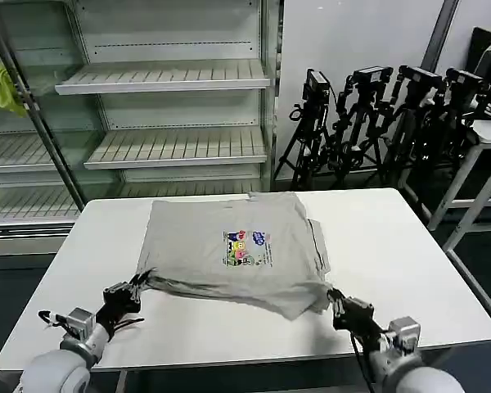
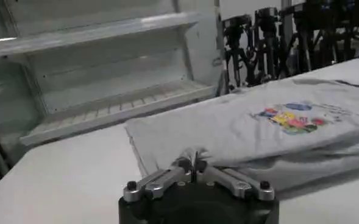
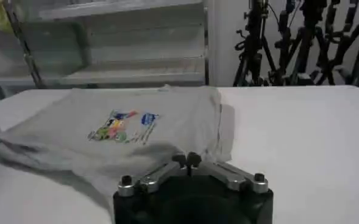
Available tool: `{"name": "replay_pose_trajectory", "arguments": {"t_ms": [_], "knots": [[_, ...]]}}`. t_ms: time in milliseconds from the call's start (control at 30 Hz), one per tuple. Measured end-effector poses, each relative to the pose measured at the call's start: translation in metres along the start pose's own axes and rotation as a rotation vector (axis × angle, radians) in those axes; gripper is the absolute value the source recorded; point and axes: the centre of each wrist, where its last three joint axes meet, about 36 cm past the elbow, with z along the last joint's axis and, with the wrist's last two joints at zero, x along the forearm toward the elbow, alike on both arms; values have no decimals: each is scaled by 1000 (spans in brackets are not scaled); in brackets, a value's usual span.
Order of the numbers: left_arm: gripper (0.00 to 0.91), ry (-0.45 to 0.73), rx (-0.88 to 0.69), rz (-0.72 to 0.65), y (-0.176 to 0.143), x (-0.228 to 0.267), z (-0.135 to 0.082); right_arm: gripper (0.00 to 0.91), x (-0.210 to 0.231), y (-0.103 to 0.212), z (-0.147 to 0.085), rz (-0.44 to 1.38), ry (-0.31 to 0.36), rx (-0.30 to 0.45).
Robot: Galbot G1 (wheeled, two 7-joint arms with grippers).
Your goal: Fold and organize the clothes.
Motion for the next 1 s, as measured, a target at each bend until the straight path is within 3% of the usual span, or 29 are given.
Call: {"name": "replay_pose_trajectory", "arguments": {"t_ms": [367,1000], "knots": [[50,-30,2,-16,12,-36,-8,0,-64,-21,-24,5,-49,47],[50,-15,-16,-54,36,-89,-3,0,-151,-23,-35,-4,-31,133]]}}
